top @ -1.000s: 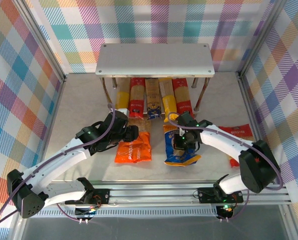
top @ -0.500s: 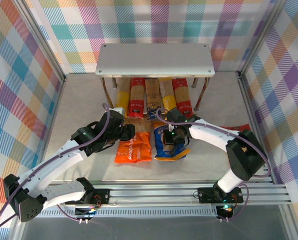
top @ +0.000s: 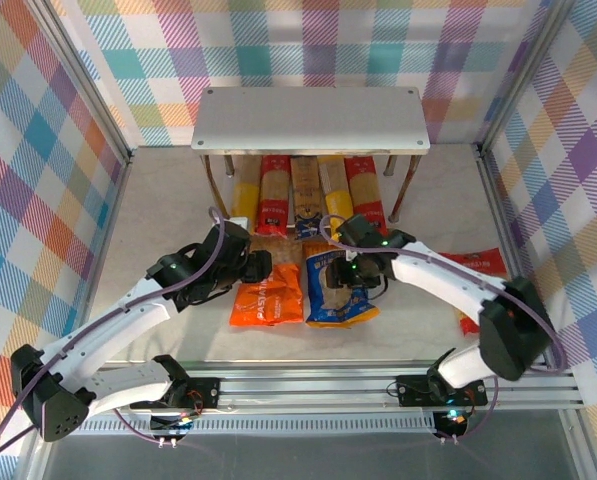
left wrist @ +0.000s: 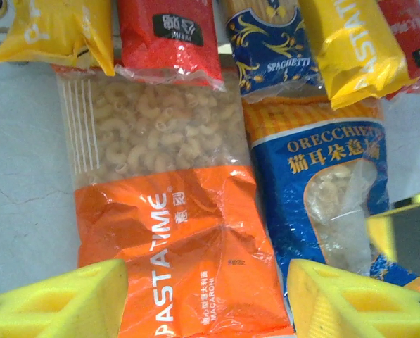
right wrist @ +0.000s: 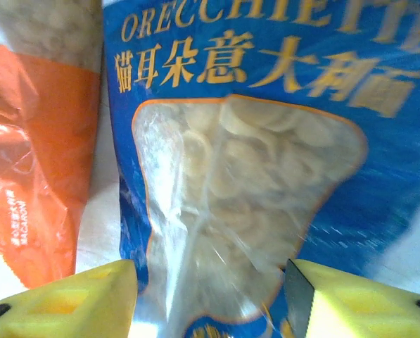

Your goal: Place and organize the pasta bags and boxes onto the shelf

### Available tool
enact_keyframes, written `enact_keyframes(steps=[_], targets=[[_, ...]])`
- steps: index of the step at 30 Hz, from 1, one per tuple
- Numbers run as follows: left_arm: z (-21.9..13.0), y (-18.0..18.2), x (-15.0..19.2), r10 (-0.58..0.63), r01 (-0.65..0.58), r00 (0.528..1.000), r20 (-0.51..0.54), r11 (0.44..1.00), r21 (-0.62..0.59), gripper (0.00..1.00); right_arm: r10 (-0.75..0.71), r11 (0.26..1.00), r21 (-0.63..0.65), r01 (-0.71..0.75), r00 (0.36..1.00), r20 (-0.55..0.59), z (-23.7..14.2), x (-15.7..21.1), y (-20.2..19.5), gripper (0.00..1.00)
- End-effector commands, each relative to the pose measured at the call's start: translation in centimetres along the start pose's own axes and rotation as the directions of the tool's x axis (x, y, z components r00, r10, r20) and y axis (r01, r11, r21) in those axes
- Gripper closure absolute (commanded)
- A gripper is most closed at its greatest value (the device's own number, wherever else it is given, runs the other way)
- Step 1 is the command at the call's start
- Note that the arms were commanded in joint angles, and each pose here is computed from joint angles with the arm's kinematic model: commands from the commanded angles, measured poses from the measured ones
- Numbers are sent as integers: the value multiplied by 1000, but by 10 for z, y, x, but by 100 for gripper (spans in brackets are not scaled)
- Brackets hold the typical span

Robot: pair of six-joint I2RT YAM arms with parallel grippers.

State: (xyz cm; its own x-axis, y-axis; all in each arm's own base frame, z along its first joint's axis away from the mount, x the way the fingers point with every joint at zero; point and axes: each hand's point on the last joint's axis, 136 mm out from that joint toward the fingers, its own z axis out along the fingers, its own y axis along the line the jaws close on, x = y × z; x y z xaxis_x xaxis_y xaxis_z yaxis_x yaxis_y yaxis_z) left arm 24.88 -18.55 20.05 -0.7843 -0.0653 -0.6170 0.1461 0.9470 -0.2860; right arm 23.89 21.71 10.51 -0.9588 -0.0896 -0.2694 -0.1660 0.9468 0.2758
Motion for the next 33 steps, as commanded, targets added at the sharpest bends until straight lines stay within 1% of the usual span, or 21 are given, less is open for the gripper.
enact_keyframes(steps=[1,5,9,10,12,15,17,19,22,25,30,33], targets=[[7,0,2,10,-10,1000,-12,1000,8,39,11,992,123,-17,999,46,-38,1,-34,39],[12,-2,4,12,-12,1000,-23,1000,17,39,93,969,219,-114,990,103,-72,1,-81,36],[19,0,9,15,-14,999,-38,1000,8,39,196,937,263,-231,969,152,-90,5,-127,22],[21,0,10,15,-15,999,-40,1000,7,38,216,926,279,-255,963,164,-92,5,-138,21],[25,0,12,16,-16,999,-48,1000,7,38,259,901,313,-301,951,167,-91,7,-160,18],[30,-2,15,20,-20,998,-63,1000,10,38,327,859,358,-367,930,168,-85,9,-190,11],[31,-1,15,22,-22,998,-67,1000,7,38,378,829,369,-420,907,183,-83,7,-206,10],[32,1,16,26,-26,997,-67,1000,0,38,421,798,374,-474,881,217,-84,2,-220,7],[33,2,18,33,-34,997,-72,999,-6,37,468,739,412,-534,846,257,-86,0,-243,6],[32,5,19,36,-37,997,-73,999,-15,37,518,685,438,-583,812,270,-84,3,-267,4],[30,9,20,40,-42,997,-71,999,-28,37,607,624,416,-662,745,275,-77,8,-295,3],[29,11,19,38,-41,997,-68,999,-32,36,643,589,404,-700,709,289,-77,10,-308,1]])
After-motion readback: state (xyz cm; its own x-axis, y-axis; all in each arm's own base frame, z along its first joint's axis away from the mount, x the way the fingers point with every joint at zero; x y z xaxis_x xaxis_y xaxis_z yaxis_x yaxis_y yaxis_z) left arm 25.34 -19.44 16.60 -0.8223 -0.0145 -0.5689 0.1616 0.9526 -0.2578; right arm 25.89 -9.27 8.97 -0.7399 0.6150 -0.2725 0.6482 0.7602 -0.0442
